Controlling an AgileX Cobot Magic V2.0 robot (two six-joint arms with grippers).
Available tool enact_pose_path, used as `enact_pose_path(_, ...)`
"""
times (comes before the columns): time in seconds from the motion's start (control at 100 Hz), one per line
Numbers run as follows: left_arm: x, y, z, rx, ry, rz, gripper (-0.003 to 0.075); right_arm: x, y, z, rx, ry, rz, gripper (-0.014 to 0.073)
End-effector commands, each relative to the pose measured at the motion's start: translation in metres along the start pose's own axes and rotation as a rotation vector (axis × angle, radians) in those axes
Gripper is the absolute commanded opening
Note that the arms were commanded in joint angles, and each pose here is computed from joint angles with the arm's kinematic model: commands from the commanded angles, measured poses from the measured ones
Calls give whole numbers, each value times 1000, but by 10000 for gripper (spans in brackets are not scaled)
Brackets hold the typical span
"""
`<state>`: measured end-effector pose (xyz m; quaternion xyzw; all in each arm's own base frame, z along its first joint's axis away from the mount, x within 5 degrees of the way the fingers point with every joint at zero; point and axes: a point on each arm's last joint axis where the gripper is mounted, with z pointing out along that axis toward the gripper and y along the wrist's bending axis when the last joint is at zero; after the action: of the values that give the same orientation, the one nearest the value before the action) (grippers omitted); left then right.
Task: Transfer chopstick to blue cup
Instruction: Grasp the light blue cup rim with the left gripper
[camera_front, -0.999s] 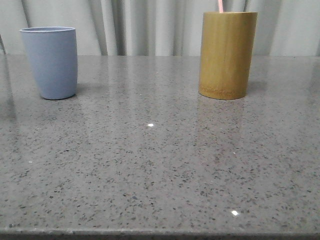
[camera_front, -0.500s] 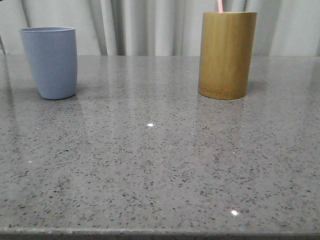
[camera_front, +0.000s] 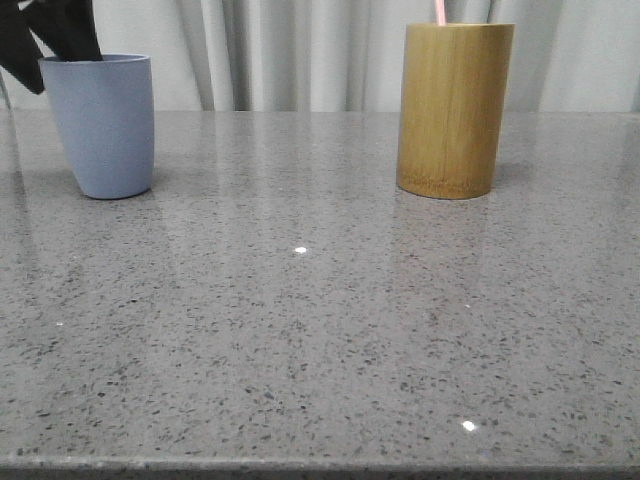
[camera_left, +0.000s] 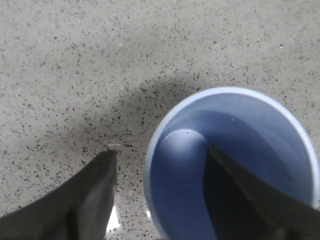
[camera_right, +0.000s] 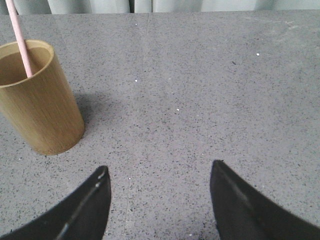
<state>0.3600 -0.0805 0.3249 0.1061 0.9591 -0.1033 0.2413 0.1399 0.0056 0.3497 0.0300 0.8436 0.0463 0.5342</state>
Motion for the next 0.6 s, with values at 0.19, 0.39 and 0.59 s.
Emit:
enact_pose_path(0.19, -10, -6, -16, 10, -93, -35, 232, -18, 2, -6, -7, -113, -6, 447)
enact_pose_path(0.39, -10, -6, -17, 12, -90, -38, -8, -17, 2, -6, -7, -112, -6, 447)
enact_pose_path(0.59, -17, -12, -26, 30, -119, -33, -19, -17, 1, -6, -7, -103, -6, 447)
